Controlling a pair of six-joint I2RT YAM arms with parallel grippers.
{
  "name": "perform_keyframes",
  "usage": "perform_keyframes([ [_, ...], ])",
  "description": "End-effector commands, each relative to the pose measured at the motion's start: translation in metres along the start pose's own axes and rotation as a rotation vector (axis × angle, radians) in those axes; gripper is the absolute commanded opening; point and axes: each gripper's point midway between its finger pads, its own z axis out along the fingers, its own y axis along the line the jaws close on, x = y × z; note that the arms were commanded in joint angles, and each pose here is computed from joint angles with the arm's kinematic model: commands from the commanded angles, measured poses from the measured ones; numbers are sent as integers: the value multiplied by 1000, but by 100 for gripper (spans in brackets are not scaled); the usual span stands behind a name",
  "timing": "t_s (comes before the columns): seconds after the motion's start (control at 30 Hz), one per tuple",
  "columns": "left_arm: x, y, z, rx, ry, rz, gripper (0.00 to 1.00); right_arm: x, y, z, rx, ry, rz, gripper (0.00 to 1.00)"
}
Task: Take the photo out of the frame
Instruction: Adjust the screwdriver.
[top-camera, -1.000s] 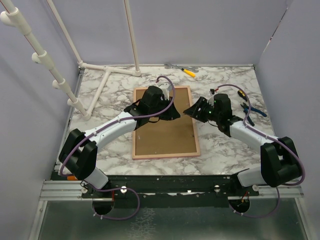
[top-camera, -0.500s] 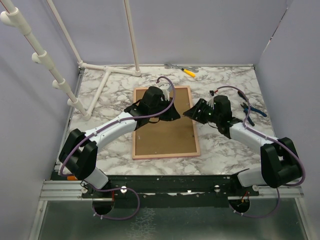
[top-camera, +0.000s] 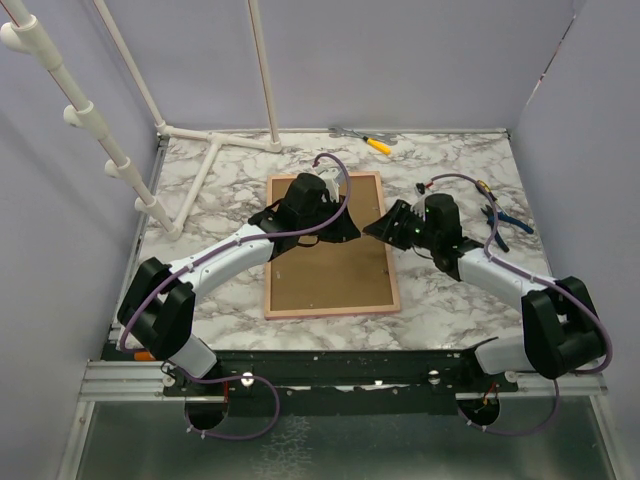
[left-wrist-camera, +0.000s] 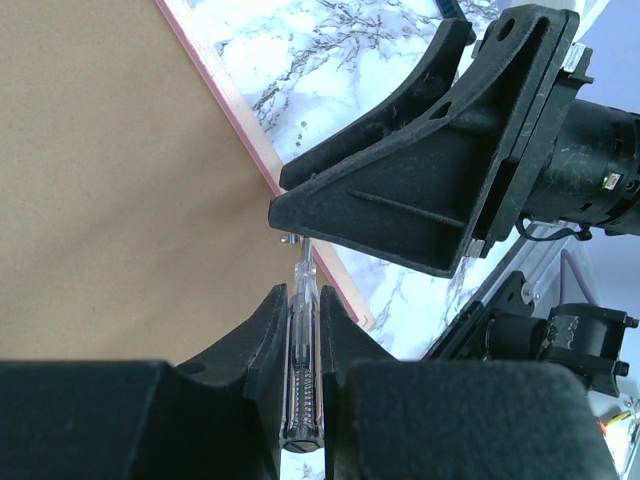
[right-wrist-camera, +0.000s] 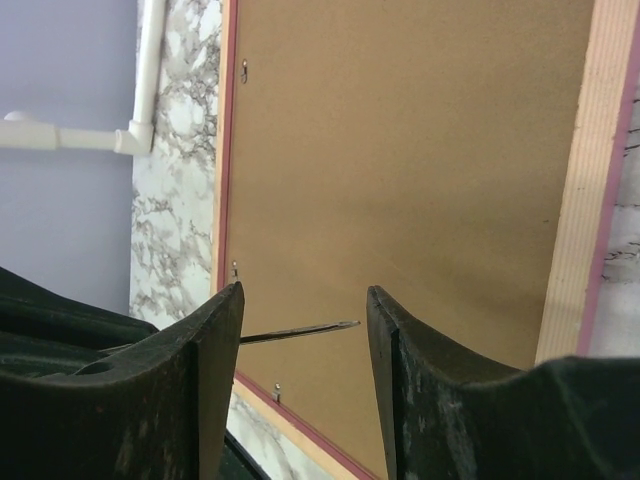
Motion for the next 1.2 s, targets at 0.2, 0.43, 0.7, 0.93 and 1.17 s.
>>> perform_keyframes([
  [0.2,-29,-13,-5,25,-110,23,0,30,3,-6,-21,88,5,52],
  [0.43,-28,-13,-3,25,-106,19,0,31,1,-5,-9,85,-1,56],
  [0.7,-25,-13,-3,30,-97,11,0,5,14,-9,7,23,-43,84],
  [0.93,-28,-14,-9,27,-112,17,0,-18,5,-23,121,-73,-109,92],
  [1.17,-31,4,-15,-39,-108,22,0,-44,-20,-48,304,-205,-197,92],
])
